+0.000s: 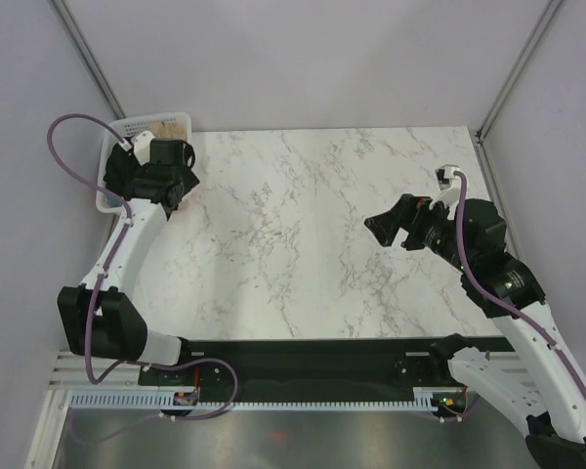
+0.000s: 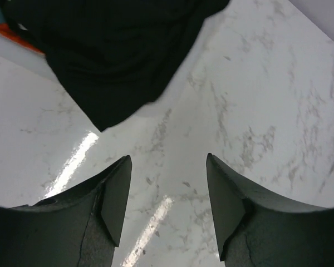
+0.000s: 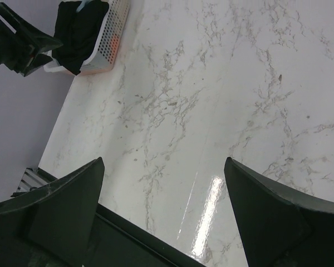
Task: Fold and stack the t-shirts
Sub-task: Grab the tshirt from the pile
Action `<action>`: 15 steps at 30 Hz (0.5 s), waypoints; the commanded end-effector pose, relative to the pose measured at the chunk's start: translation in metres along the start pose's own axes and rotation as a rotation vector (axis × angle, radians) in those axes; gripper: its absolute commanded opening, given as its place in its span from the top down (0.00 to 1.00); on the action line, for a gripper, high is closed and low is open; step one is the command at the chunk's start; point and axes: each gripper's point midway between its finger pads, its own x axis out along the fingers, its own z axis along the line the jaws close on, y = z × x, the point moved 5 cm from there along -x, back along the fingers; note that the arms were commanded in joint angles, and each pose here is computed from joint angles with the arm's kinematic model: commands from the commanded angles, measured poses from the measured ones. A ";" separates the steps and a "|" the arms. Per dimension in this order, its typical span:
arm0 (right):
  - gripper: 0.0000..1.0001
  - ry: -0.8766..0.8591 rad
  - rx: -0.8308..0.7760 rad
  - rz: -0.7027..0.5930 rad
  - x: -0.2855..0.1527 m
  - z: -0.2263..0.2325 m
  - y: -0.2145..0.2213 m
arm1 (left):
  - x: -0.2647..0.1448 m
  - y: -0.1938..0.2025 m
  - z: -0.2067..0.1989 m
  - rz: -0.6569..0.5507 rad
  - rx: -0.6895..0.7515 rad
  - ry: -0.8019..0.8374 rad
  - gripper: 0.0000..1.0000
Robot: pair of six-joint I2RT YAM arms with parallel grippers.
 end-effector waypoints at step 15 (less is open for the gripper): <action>0.02 -0.036 -0.090 -0.100 -0.012 0.007 -0.018 | 0.115 -0.076 0.066 -0.100 -0.138 -0.348 0.36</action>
